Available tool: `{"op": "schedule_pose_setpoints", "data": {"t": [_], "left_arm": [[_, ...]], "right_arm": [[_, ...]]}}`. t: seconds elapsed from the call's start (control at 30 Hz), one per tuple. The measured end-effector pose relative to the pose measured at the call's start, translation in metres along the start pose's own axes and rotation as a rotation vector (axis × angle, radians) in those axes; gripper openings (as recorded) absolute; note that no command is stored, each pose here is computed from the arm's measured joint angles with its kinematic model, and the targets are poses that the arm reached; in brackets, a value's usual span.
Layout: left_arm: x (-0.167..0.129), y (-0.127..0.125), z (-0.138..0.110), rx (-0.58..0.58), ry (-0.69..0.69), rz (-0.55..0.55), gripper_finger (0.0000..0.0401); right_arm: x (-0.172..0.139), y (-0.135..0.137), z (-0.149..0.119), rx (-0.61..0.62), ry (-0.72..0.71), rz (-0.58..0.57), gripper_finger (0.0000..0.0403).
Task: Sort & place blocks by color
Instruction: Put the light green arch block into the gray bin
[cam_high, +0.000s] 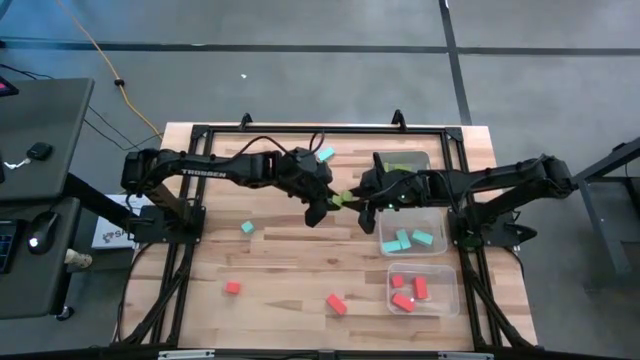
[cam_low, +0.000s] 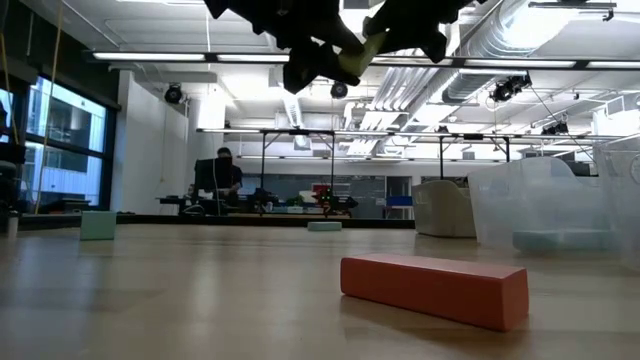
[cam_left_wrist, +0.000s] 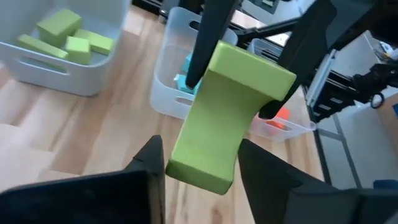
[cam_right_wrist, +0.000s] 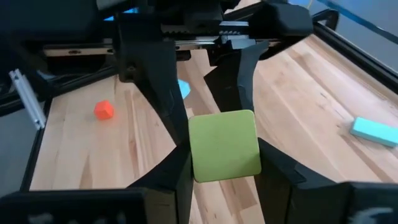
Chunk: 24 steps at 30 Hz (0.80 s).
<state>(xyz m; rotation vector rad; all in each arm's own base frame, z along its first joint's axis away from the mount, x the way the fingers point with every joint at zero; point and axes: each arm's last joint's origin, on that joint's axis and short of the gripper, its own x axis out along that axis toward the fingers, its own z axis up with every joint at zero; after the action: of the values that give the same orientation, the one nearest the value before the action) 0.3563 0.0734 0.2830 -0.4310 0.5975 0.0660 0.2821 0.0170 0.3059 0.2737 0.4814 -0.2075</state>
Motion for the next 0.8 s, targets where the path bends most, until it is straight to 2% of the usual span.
{"op": "schedule_pose_setpoints", "data": {"t": [0.3,0.63,0.8], "left_arm": [[-0.008,0.029,0.008,-0.045,-0.025,0.051,0.0162],[-0.017,0.053,0.014,-0.085,-0.049,0.101,0.0164],[-0.019,0.058,0.015,-0.056,-0.052,0.113,0.0164]], "right_arm": [[0.002,-0.017,-0.003,0.067,0.065,-0.090,0.0113],[-0.003,-0.054,-0.020,0.181,0.259,-0.369,0.0113],[-0.009,-0.077,-0.027,0.229,0.354,-0.527,0.0113]]}}
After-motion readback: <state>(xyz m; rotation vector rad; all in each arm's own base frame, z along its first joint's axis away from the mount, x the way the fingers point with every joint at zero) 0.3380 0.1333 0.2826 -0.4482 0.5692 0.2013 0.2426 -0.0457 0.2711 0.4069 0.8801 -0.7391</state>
